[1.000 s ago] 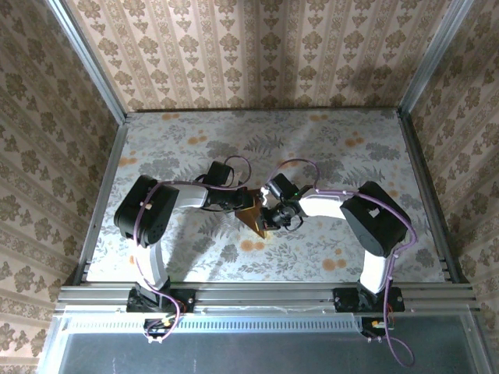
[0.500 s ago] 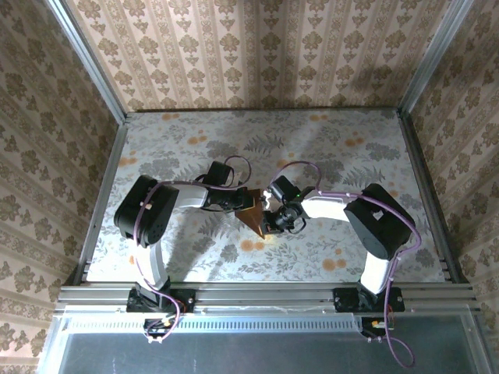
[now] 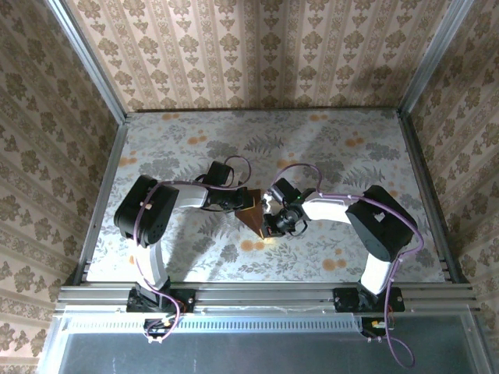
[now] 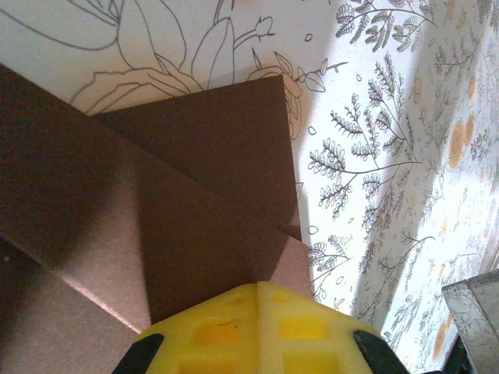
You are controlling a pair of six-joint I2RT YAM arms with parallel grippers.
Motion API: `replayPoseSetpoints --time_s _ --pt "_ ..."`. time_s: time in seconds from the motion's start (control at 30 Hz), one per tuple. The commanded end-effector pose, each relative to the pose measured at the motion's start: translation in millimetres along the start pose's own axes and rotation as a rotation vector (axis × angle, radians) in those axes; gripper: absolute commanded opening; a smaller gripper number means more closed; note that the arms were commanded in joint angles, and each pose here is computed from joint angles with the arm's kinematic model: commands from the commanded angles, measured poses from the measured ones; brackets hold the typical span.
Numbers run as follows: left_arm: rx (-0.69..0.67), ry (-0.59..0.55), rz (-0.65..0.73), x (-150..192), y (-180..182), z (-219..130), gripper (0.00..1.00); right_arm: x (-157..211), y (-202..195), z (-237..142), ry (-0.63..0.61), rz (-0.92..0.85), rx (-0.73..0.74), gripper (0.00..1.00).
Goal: Fold a paper plane with a square sheet of paper (fold left side to right side)
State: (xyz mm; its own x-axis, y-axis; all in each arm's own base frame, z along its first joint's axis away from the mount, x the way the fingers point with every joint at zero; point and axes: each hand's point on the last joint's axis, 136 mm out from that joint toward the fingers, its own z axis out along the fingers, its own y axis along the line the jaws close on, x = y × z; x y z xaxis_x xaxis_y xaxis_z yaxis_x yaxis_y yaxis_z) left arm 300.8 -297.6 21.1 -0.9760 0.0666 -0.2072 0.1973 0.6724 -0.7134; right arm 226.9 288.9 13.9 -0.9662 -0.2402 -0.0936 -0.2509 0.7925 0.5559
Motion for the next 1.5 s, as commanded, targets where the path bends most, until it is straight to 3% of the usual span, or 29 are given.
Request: replayPoseSetpoints --time_s 0.0,0.37,0.67,0.8,1.0,1.47 --pt "-0.142 0.04 -0.051 18.3 44.5 3.4 0.0 31.0 -4.9 -0.4 0.092 0.025 0.012 0.0" --pt "-0.06 0.005 0.012 3.7 6.8 -7.0 0.0 16.5 -3.8 -28.3 -0.002 0.014 -0.005 0.03" --pt "0.047 -0.139 0.153 -28.7 -54.4 -48.0 0.33 -18.7 -16.0 -55.3 -0.209 0.058 -0.064 0.18" --pt "-0.007 -0.206 0.163 -28.8 -43.8 -66.8 0.39 -36.3 -15.3 -58.9 -0.291 0.062 -0.094 0.28" --pt "-0.002 -0.221 0.066 -18.9 -12.6 -70.4 0.42 -61.7 -8.2 -51.2 -0.336 0.029 -0.14 0.42" --pt "0.037 -0.215 0.006 -23.9 3.7 -58.7 0.43 -104.8 3.0 -26.2 -0.357 -0.061 -0.219 0.42"
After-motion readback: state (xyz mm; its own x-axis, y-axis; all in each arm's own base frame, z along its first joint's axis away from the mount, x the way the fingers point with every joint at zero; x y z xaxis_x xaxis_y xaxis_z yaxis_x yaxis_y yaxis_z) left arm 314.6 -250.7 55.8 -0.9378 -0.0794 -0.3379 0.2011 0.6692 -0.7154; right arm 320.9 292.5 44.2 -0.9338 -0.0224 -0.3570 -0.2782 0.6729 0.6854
